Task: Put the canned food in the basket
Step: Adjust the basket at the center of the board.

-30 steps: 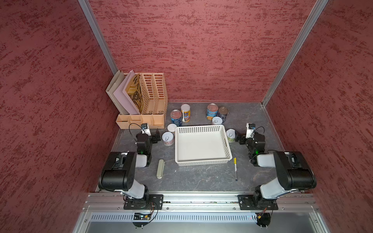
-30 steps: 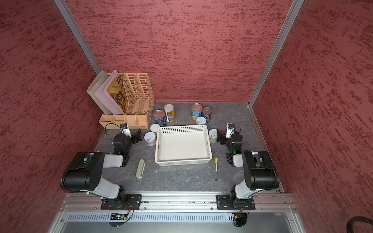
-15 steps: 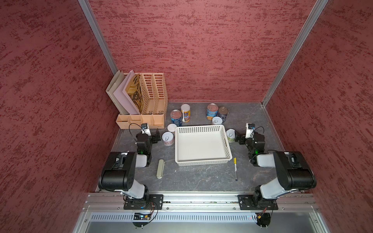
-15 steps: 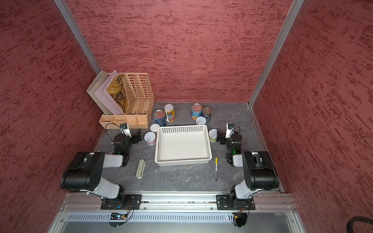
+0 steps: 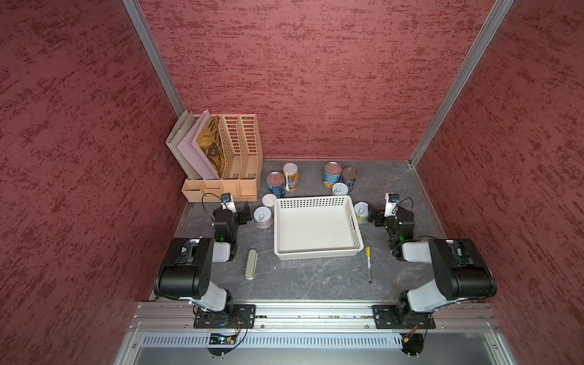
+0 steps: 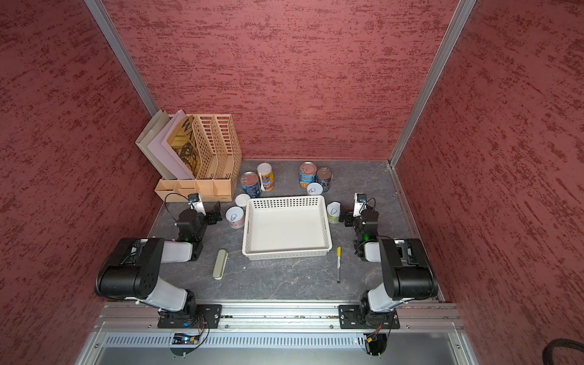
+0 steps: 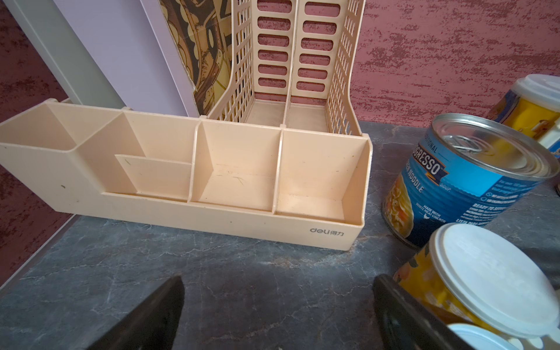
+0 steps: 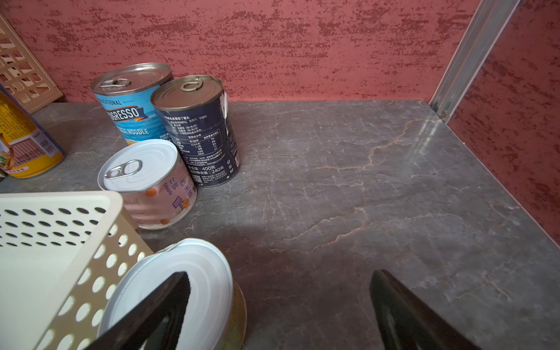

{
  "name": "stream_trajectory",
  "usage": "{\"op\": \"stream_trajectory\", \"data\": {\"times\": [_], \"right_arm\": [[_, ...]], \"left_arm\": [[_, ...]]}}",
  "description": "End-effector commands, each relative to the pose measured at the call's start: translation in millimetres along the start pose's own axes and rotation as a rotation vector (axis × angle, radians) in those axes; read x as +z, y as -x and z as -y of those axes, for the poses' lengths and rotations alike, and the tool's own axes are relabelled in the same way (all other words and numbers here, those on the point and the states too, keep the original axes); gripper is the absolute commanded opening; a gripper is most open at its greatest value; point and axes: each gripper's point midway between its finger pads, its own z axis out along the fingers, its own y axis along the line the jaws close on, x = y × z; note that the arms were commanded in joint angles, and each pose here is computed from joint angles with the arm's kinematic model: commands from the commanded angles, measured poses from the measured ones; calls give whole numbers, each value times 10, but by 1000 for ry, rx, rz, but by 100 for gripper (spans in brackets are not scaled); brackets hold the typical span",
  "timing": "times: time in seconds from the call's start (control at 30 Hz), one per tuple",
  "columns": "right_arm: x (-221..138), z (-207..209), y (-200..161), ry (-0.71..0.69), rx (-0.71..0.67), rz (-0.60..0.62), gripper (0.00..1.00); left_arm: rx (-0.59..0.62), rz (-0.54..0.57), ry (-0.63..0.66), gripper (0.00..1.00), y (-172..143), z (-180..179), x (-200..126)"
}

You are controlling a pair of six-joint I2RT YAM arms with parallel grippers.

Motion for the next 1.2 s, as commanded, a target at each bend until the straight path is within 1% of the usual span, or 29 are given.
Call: {"op": "stream_trajectory", "data": {"times": [0.0, 0.03, 0.07, 0.13, 0.17, 0.23, 0.27, 0.33, 0.4, 0.47, 0.5, 0.53, 0.6, 0.67, 0.7, 0.77, 0.83, 0.87, 0.93, 1.0, 1.03, 1.1, 1.17], "right_arm": [[-100, 2, 442, -72, -42, 69, 99], [-102, -16, 448, -83, -54, 76, 98], [-90, -14, 467, -106, -65, 74, 98], [-71, -61, 571, -170, -100, 54, 98], [-81, -102, 646, -179, -97, 41, 98], [-143, -261, 816, -131, -47, 29, 98], [-178, -304, 909, -109, -1, 28, 99], [-236, -361, 1044, -84, 91, -19, 98], [-275, -431, 1133, -62, 163, -104, 98], [-285, -549, 1145, -15, 233, -189, 98], [-277, -631, 1108, 16, 267, -244, 98], [-261, -721, 1054, 52, 284, -293, 98], [-214, -924, 908, 113, 270, -398, 98], [-186, -1001, 752, 95, 239, -471, 98], [-178, -1062, 685, 110, 228, -488, 99], [-185, -1193, 592, 155, 219, -487, 98], [-203, -1295, 574, 184, 212, -494, 98], [-215, -1341, 568, 192, 199, -509, 97], [-207, -1393, 528, 195, 177, -516, 96], [-181, -1428, 490, 200, 173, -523, 96], [-129, -1439, 382, 194, 168, -556, 95], [-72, -1433, 293, 180, 157, -585, 93], [-15, -1411, 208, 158, 145, -610, 91]], "left_arm": [[10, 63, 40, 100, 213, -12, -62], [1, 67, 121, 100, 276, -106, -94], [3, 55, 171, 100, 334, -144, -113], [26, 11, 184, 100, 478, -72, -157], [-4, -11, 216, 100, 536, -77, -208], [-110, -71, 301, 100, 694, -113, -394], [-168, -101, 311, 100, 785, -102, -506], [-260, -132, 247, 100, 962, 3, -669], [-363, -146, 114, 100, 1080, 197, -810], [-463, -183, -15, 100, 1081, 372, -932], [-522, -211, -55, 100, 1039, 425, -988], [-549, -225, -93, 100, 1022, 468, -1023], [-555, -238, -171, 100, 994, 542, -1067], [-553, -261, -211, 100, 925, 573, -1087], [-599, -272, -220, 100, 915, 571, -1091], [-618, -266, -307, 100, 1002, 627, -1128], [-644, -234, -296, 100, 1044, 533, -1150], [-680, -229, -296, 100, 1042, 495, -1165], [-725, -247, -365, 100, 1055, 548, -1204], [-720, -273, -450, 100, 1121, 662, -1217], [-717, -295, -462, 100, 1125, 692, -1209], [-716, -338, -472, 100, 1115, 732, -1168], [-724, -393, -456, 100, 1035, 739, -1092]]}}
